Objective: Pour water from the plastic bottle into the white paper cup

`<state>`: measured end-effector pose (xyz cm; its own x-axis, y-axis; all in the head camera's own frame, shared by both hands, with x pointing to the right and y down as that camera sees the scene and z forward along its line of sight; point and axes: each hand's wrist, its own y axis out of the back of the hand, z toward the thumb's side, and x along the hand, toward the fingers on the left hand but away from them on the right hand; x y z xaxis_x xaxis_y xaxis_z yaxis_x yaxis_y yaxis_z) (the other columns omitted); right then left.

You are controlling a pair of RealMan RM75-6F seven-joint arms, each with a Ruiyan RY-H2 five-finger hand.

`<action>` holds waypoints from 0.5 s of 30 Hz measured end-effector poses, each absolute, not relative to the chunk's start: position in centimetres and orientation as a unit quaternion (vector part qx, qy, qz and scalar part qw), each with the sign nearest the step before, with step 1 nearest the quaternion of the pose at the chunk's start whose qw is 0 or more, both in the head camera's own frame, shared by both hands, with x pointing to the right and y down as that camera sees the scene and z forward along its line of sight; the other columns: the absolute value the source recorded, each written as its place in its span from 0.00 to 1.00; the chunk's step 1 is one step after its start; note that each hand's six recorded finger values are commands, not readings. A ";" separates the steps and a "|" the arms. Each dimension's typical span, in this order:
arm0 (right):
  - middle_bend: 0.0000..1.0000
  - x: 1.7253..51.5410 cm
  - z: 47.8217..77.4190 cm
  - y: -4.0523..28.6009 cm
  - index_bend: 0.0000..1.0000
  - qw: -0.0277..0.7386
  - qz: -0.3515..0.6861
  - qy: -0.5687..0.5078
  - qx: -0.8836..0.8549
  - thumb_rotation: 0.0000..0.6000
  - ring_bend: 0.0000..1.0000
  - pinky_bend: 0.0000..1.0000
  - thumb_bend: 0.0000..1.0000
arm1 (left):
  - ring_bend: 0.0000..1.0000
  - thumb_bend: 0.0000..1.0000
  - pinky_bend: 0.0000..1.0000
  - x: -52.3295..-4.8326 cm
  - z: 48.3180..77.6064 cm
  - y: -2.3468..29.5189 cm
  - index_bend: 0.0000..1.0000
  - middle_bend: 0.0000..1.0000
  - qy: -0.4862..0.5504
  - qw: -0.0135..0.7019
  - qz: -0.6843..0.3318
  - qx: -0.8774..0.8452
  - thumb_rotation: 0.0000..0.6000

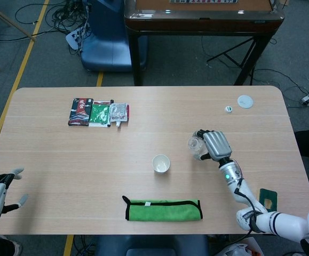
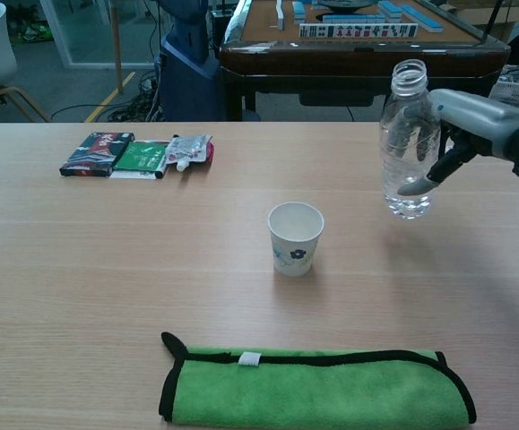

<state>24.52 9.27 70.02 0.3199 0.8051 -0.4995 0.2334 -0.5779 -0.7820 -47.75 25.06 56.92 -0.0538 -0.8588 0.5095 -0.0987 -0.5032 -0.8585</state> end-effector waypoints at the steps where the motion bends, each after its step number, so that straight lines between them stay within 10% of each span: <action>1: 0.66 24.9 70.0 9.4 0.63 0.295 0.463 -0.355 -0.756 1.00 0.53 0.52 0.12 | 0.27 0.22 0.44 -47.7 56.9 25.1 0.21 0.34 0.390 0.310 -0.612 -0.614 1.00; 15: 0.65 29.0 71.6 10.5 0.63 0.185 0.427 -0.441 -0.767 1.00 0.53 0.52 0.10 | 0.27 0.22 0.44 -47.7 57.2 25.3 0.21 0.34 0.385 0.308 -0.616 -0.614 1.00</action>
<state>29.00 10.54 71.57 0.2462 0.8351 -0.4920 0.5200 -0.5421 -0.6601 -47.73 25.27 57.21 -0.0558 -0.8527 0.5194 -0.0929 -0.5135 -0.8530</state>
